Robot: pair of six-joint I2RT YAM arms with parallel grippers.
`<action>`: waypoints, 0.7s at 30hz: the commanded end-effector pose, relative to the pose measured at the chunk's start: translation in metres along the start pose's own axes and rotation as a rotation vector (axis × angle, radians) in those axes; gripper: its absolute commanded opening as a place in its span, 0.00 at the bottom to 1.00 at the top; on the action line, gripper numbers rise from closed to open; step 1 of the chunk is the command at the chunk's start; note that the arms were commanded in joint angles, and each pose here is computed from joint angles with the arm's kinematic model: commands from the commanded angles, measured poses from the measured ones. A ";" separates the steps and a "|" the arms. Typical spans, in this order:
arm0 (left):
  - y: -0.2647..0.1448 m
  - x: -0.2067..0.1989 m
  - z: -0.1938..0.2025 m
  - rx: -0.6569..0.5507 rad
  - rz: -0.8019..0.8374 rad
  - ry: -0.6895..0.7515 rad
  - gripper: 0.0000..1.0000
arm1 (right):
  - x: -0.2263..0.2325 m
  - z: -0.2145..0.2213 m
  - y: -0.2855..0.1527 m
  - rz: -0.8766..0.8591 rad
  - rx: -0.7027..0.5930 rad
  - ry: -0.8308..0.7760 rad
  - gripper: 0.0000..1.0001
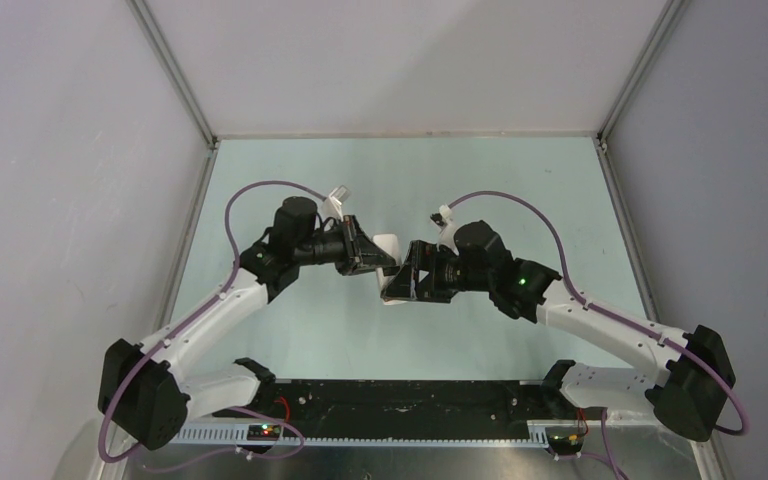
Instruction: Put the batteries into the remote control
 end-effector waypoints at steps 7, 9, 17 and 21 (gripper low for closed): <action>0.000 -0.013 -0.002 0.016 0.048 0.019 0.00 | 0.010 -0.003 0.002 -0.069 0.007 -0.025 0.71; 0.001 -0.011 -0.001 0.018 0.043 0.014 0.00 | 0.011 -0.003 0.002 -0.069 0.007 -0.031 0.74; 0.005 -0.006 -0.001 0.031 0.029 0.003 0.00 | 0.013 -0.005 -0.002 -0.082 -0.006 -0.063 0.78; 0.007 -0.004 -0.001 0.035 0.024 -0.002 0.00 | 0.013 -0.004 -0.001 -0.084 0.000 -0.063 0.70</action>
Point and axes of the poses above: each gripper's point midway between its finger pads, its own y axis out along the fingers, its own x axis along the line the jaws close on, z = x × y, the point moved 5 cm from there along -y, back along the fingers, and after that the axes turned 1 degree about y, right-handed, at the moved point
